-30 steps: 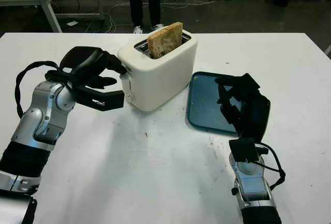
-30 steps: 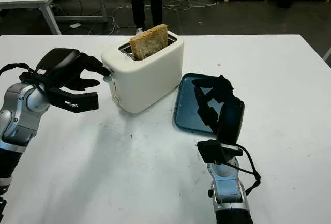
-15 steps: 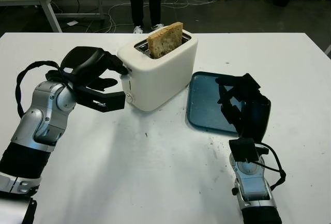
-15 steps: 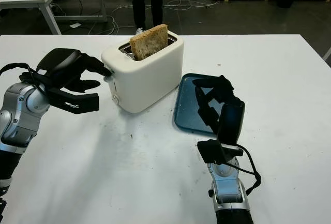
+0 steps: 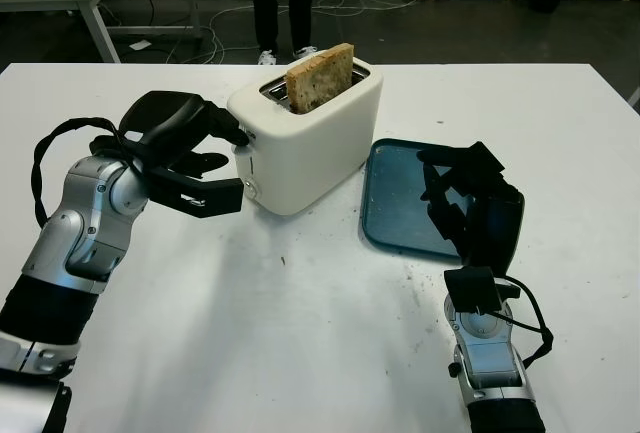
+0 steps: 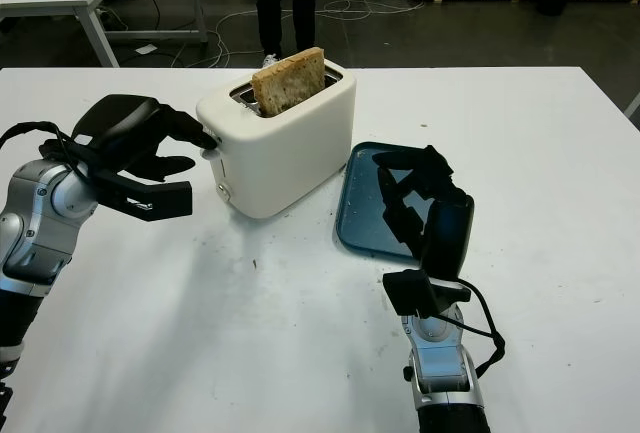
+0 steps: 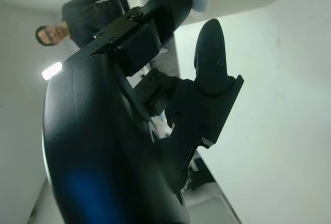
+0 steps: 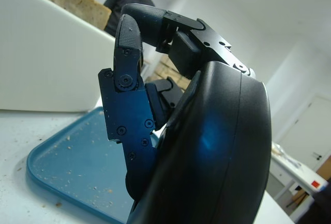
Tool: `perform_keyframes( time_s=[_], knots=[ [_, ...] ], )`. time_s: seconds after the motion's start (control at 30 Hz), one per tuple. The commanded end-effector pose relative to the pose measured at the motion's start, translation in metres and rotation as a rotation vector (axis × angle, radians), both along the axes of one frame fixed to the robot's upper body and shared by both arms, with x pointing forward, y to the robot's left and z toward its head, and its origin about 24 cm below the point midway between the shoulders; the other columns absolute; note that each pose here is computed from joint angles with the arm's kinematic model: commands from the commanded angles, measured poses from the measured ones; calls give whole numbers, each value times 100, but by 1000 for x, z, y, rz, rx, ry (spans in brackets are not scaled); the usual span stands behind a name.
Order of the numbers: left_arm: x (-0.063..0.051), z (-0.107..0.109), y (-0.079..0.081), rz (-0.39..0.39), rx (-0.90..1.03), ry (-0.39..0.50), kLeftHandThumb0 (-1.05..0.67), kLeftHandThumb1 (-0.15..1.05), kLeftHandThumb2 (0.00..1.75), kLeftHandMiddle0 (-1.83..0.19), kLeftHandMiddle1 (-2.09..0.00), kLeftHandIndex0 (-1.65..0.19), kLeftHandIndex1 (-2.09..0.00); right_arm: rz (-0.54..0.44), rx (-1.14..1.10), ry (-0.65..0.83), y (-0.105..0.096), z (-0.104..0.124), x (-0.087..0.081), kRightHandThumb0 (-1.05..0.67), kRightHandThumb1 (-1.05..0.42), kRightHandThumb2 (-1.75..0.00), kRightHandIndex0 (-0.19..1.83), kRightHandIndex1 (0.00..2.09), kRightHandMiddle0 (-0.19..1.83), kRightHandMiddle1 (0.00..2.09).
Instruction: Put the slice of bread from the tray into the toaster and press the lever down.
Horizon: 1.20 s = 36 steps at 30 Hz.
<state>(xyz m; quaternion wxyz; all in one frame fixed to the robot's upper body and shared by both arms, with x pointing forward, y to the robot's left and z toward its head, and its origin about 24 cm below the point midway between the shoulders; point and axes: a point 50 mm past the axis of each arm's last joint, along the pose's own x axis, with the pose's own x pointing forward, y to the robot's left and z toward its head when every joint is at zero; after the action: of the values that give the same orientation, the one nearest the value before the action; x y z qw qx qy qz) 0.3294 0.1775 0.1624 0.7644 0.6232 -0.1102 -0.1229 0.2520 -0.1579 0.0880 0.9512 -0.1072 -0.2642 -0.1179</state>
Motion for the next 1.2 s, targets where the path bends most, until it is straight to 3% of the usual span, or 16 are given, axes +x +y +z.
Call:
perform_keyframes(
  time_s=[0.0,0.07,0.13,0.2,0.23,0.33,0.37,0.4,0.6,0.83,1.03,1.17],
  knots=[
    [2,-19,-9,-2,2,74,-12,66,55,-100,-174,-98,0,-8,7,-17,-5,4,-3,-46,-92,-25,83,175,76,110],
    [-1,-43,-18,26,2,158,-12,77,37,-93,-175,-95,0,-3,20,-21,-6,4,-8,-45,-92,-24,83,175,77,105],
    [-9,-84,-37,107,-10,280,-14,88,19,-78,-173,-114,-10,-3,21,-20,-8,5,-12,-46,-92,-24,83,175,79,101],
    [-22,-133,-64,221,-61,405,-16,91,19,-71,-166,-124,-18,0,17,-21,-11,4,-15,-46,-92,-25,84,175,79,104],
    [-31,-154,-79,261,-81,457,-18,91,22,-74,-144,-120,-17,2,13,-19,-12,3,-15,-45,-92,-25,85,175,77,109],
    [-53,-196,-117,223,-74,662,-22,92,31,-71,-110,-109,-12,14,2,5,-14,0,-13,-44,-92,-25,86,175,75,115],
    [-55,-199,-123,201,-64,704,-24,92,32,-74,-88,-106,-9,16,-1,9,-15,0,-12,-43,-92,-24,86,175,75,114],
    [-54,-199,-125,189,-59,725,-25,92,32,-76,-79,-105,-8,16,-1,11,-15,-1,-12,-42,-92,-24,85,175,75,114],
    [-38,-190,-124,182,-6,769,-26,92,33,-73,-58,-87,-1,25,-8,28,-17,-3,-5,-40,-92,-24,83,175,74,112],
    [-35,-191,-119,200,-64,765,-26,92,34,-75,-54,-92,-4,21,-16,24,-16,-3,-2,-42,-92,-26,84,175,77,103],
    [-34,-190,-119,189,-52,773,-26,92,34,-82,-58,-95,-4,19,-26,33,-15,-5,-1,-42,-92,-26,84,175,73,116],
    [-33,-173,-112,155,-84,710,-25,92,33,-85,-68,-103,-8,20,-16,37,-16,-5,-1,-44,-92,-27,84,175,73,117]
  ],
)
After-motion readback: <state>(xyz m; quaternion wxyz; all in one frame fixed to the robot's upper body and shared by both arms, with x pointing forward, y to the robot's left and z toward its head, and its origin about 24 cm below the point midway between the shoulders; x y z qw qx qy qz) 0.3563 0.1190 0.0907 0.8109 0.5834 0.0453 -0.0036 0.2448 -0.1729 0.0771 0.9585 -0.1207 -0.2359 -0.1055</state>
